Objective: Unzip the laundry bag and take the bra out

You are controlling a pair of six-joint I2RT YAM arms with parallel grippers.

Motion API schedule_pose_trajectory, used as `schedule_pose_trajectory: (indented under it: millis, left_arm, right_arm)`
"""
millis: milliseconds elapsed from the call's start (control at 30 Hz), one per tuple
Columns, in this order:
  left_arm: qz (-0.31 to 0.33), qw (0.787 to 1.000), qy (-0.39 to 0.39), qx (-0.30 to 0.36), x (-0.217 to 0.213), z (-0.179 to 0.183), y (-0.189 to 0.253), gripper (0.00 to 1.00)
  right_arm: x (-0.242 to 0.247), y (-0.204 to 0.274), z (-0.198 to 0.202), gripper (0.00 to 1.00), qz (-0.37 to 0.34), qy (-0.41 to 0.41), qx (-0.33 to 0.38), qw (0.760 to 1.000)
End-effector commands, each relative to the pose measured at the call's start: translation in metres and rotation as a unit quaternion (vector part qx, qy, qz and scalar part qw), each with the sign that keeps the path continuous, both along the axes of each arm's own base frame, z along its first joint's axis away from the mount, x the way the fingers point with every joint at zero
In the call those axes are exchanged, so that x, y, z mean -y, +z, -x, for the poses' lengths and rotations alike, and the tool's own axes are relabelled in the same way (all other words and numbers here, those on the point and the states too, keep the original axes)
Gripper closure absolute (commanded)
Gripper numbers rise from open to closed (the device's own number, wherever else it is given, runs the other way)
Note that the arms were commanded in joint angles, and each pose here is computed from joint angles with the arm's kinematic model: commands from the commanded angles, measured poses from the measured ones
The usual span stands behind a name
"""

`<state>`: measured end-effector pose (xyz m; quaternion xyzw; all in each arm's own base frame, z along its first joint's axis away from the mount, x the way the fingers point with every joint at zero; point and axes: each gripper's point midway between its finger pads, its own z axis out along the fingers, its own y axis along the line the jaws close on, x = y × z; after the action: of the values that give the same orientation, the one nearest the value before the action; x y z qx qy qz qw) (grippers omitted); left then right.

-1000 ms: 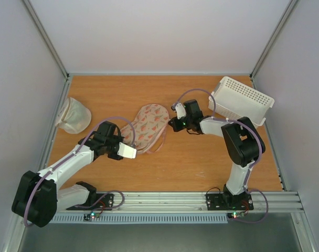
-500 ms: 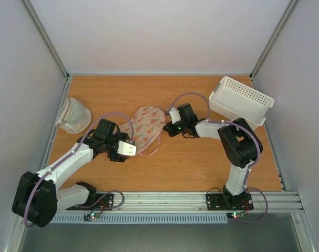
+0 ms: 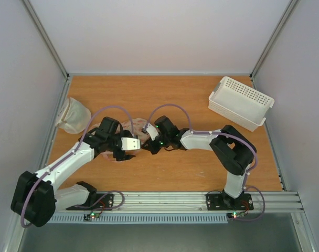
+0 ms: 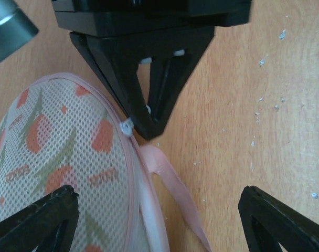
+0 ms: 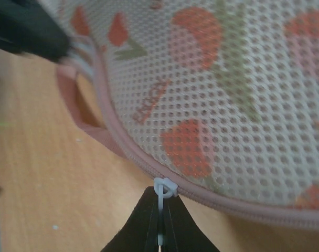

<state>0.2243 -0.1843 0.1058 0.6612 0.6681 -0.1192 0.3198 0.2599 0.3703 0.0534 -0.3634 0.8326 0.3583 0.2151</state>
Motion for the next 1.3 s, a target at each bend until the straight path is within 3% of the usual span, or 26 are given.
schedule_pose_trajectory:
  millis: [0,167,500,767,967,1267]
  left_arm:
    - [0.008,0.999,0.030,0.026,0.000,-0.012,-0.002,0.18]
    - [-0.015,0.998,0.016,0.056,-0.005,-0.016,-0.008,0.23]
    - [-0.036,0.992,-0.010,0.123,-0.007,-0.028,-0.015,0.51]
    - [-0.043,0.990,-0.018,0.136,-0.009,-0.029,-0.020,0.60]
    - [-0.048,0.989,-0.018,0.139,-0.011,-0.028,-0.021,0.97]
    - [-0.060,0.987,-0.020,0.145,-0.016,-0.025,-0.026,0.99]
  right_arm:
    - [-0.029,0.049,0.001,0.99,-0.067,0.026,0.025,0.997]
    - [-0.034,0.061,0.002,0.99,-0.083,0.033,0.028,0.996]
    - [-0.033,0.066,0.010,0.99,-0.090,0.049,0.028,0.994]
    - [-0.032,0.070,0.013,0.99,-0.093,0.058,0.032,0.993]
    - [-0.028,0.067,0.011,0.99,-0.086,0.050,0.034,0.994]
    - [0.002,0.050,-0.011,0.99,-0.053,0.001,0.024,0.998]
